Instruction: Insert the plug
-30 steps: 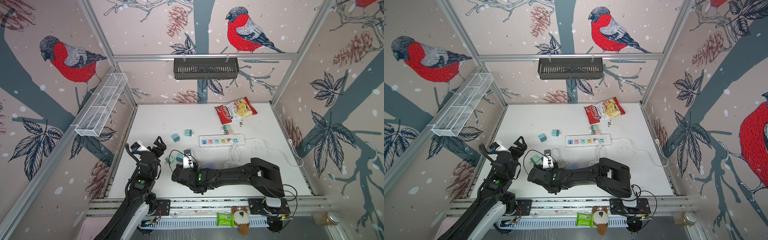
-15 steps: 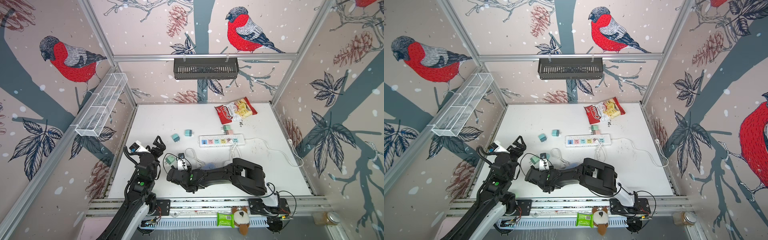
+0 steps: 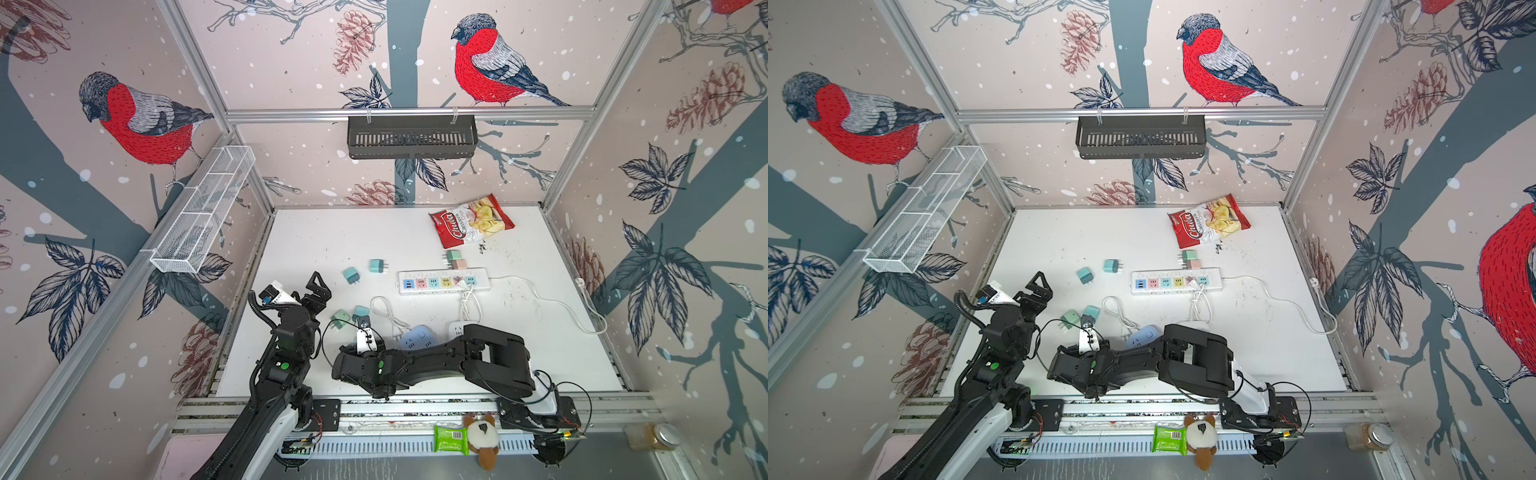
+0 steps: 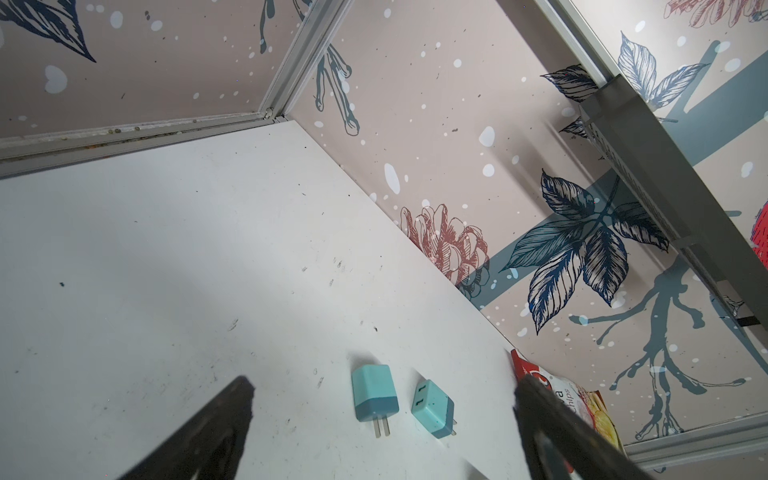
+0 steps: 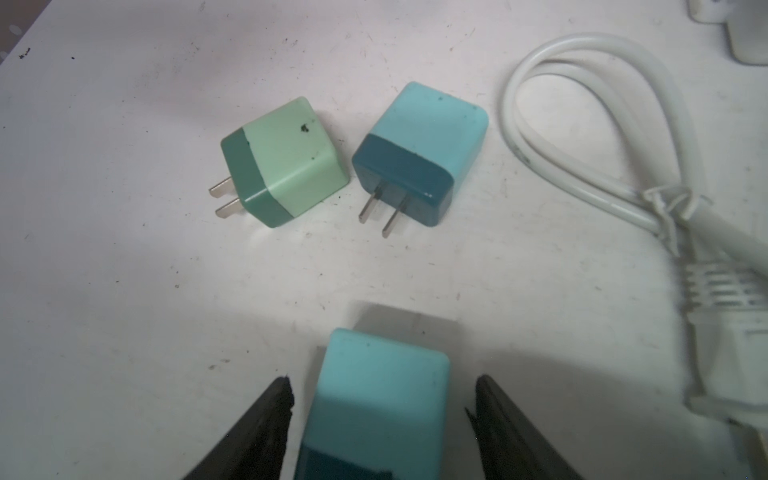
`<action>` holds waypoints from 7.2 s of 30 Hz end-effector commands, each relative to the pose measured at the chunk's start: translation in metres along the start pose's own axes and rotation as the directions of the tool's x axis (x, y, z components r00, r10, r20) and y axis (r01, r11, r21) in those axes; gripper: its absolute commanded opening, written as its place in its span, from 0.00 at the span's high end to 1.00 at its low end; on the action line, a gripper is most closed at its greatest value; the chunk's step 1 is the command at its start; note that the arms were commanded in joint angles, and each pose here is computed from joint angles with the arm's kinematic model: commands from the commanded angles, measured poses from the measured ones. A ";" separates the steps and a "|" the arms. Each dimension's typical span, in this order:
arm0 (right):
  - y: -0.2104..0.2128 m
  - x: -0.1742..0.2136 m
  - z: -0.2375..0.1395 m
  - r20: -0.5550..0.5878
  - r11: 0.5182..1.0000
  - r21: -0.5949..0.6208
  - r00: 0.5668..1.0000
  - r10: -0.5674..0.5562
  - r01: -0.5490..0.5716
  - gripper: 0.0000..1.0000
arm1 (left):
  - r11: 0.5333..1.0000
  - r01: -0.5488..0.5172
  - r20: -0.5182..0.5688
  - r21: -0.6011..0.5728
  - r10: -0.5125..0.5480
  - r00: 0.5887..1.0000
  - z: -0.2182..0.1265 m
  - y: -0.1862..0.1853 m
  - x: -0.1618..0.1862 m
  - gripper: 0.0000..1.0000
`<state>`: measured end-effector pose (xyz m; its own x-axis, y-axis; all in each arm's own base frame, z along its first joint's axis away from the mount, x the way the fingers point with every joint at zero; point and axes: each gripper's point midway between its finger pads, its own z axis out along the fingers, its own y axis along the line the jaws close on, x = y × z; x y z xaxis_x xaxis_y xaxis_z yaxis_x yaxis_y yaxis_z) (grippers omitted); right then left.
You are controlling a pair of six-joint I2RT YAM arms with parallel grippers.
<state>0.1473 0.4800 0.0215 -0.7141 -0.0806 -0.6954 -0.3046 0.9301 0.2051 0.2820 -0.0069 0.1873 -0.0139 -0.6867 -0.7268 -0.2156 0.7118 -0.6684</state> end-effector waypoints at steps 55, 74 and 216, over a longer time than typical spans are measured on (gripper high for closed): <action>-0.217 -0.116 -0.198 0.575 0.999 -0.043 0.818 0.019 0.007 0.98 | 0.641 -0.139 -0.126 0.755 0.350 0.928 -0.092 -0.189 0.043 0.22; -0.195 -0.111 -0.223 0.724 0.930 -0.202 0.686 -0.070 0.307 0.99 | 0.046 -0.101 0.057 0.994 0.570 0.820 -0.223 -0.261 0.115 0.25; -0.362 -0.120 -0.140 0.521 0.906 0.118 0.802 0.292 -0.407 0.19 | -0.277 -0.077 0.287 0.958 0.900 0.327 -0.157 -0.243 0.339 1.00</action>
<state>0.2503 0.0931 0.1215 -0.3417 0.3415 -0.8756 0.1047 0.9397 0.3257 0.1832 -0.4268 0.1263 0.0491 0.4821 -0.8747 0.9951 0.0513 0.0841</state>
